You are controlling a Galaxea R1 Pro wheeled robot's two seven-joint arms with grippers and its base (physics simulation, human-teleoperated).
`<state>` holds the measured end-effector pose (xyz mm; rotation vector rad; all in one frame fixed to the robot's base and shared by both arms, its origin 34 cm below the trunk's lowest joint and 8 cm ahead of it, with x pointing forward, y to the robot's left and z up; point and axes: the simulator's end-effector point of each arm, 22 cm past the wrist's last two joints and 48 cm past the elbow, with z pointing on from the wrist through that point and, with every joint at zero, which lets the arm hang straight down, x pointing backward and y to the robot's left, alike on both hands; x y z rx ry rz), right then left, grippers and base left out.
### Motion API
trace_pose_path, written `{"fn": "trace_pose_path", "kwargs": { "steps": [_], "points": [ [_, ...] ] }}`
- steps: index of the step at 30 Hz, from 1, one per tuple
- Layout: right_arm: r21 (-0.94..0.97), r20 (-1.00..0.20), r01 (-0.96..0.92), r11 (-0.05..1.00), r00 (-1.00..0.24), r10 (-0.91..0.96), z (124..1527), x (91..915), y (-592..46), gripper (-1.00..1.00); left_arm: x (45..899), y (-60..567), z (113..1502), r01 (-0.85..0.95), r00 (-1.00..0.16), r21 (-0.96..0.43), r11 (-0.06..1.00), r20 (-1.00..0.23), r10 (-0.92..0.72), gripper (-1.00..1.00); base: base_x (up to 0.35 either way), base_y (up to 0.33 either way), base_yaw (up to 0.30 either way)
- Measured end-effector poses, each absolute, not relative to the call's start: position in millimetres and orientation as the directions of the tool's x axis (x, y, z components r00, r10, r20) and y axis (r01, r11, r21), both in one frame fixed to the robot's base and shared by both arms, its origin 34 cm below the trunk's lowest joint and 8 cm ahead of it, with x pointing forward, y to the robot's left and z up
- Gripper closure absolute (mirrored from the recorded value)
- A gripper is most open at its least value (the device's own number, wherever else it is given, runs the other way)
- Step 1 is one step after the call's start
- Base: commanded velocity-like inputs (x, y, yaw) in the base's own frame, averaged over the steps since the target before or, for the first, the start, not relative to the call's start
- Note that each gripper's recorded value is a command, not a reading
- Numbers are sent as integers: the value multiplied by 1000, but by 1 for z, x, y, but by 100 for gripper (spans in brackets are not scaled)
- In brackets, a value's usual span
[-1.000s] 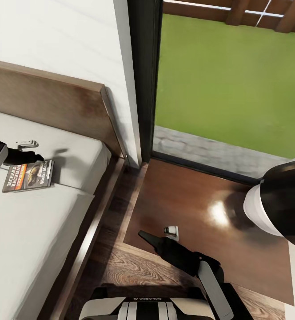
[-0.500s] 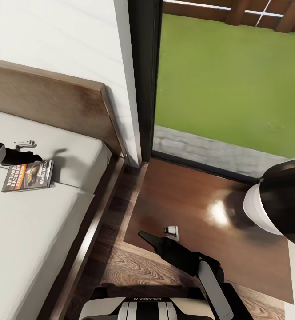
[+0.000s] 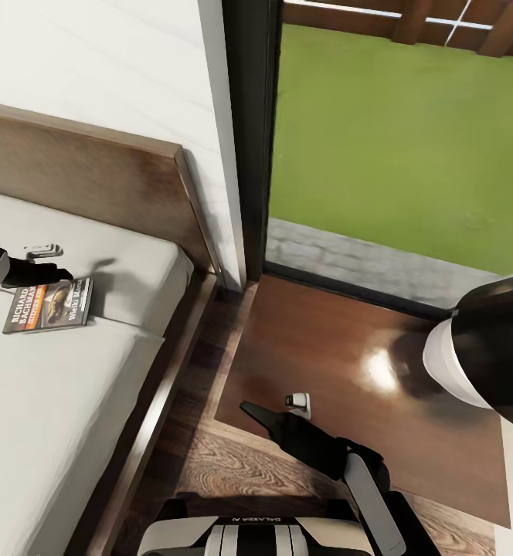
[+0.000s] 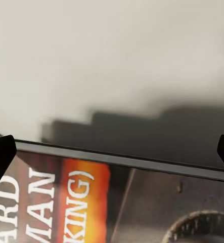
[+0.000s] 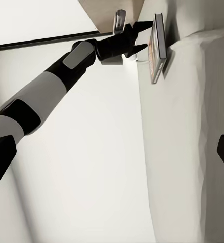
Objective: In the bedroom, move the book from the bed onto either nightstand, and place the two sandals side by side next to the bed.
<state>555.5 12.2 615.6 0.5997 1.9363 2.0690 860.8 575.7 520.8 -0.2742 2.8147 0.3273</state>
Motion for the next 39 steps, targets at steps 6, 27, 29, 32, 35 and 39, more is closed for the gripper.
{"fn": "trace_pose_path", "kwargs": {
  "steps": [6, 27, 29, 32, 35, 39],
  "points": [
    [991, 129, 100, -90, -886, 446, 615, 555, 12, -100, 861, 576, 521, -221, -938, 193, 956, -309, -154, -100, -45, 0, 0],
    [992, 125, 97, -85, -888, 443, 615, 555, 12, -100, 861, 575, 521, -219, -939, 194, 956, -309, -152, -100, -29, 0, 0],
    [992, 125, 97, -85, -888, 443, 615, 555, 12, -100, 861, 575, 521, -219, -939, 194, 956, -309, -152, -100, -1, 0, 0],
    [992, 125, 98, -85, -888, 443, 615, 555, 12, -100, 861, 575, 521, -219, -939, 194, 956, -309, -152, -100, 0, 0, 0],
    [991, 127, 98, -86, -887, 444, 615, 555, 12, -100, 861, 575, 521, -219, -939, 193, 956, -309, -153, -100, 0, 0, 0],
    [991, 127, 98, -88, -886, 445, 615, 555, 12, -100, 861, 575, 521, -219, -939, 193, 956, -309, -153, -100, 0, 0, 0]
  ]
}}
